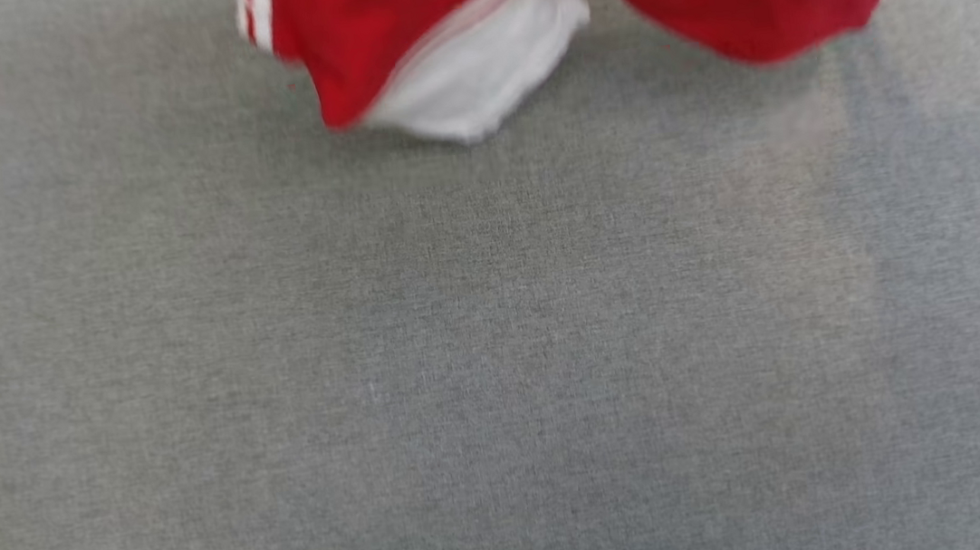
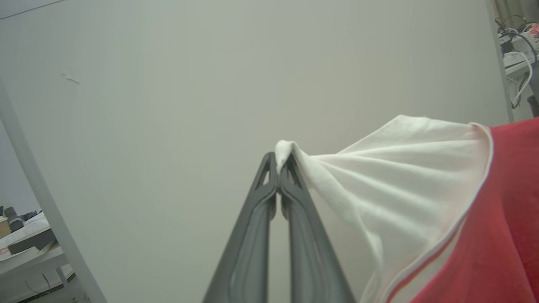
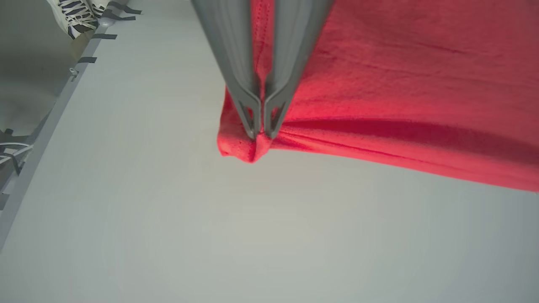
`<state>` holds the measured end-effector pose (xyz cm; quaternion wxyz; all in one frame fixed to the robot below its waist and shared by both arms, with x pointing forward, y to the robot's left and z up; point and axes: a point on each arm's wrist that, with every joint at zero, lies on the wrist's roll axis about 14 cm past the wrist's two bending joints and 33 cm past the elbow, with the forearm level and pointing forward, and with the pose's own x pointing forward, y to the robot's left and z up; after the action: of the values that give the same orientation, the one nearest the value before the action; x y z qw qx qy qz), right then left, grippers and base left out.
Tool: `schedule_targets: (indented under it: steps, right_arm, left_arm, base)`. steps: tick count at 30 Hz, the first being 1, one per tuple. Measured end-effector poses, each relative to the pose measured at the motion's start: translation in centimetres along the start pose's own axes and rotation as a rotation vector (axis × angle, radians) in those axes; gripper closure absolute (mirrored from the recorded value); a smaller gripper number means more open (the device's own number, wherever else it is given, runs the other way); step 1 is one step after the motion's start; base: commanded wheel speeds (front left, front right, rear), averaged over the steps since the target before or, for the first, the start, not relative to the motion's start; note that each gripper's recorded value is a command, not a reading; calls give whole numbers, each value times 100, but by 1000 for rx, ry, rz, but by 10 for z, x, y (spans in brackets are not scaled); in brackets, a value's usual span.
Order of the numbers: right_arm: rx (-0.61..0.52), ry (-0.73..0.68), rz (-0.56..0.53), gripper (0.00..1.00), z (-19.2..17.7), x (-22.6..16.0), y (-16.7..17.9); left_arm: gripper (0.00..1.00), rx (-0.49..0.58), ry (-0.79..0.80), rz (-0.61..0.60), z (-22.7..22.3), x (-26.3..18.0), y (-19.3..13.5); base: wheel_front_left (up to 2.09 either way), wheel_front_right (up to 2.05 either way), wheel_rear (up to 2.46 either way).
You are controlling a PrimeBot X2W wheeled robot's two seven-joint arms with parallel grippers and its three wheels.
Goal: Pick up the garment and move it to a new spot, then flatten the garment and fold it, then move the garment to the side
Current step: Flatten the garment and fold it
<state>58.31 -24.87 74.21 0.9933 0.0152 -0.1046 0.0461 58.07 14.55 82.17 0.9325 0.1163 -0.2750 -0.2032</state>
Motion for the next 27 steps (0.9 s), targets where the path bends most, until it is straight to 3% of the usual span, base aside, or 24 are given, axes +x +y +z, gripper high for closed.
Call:
schedule_targets:
  steps: [8,15,21,27]
  right_arm:
    - [-22,-47,-60,100,-31,72,-12]
    - [25,-65,-100,100,-70,116,-11]
    - [108,-29,-99,100,-132,133,5]
    - [132,85,-86,100,-199,118,22]
  left_arm:
    - [100,61,-15,68,-48,58,31]
    - [100,62,-16,139,-96,88,49]
    - [100,48,74,142,-174,81,43]
    - [100,-100,194,126,-243,40,8]
  base:
    - [0,0,0]
    - [0,0,0]
    - [0,0,0]
    - [0,0,0]
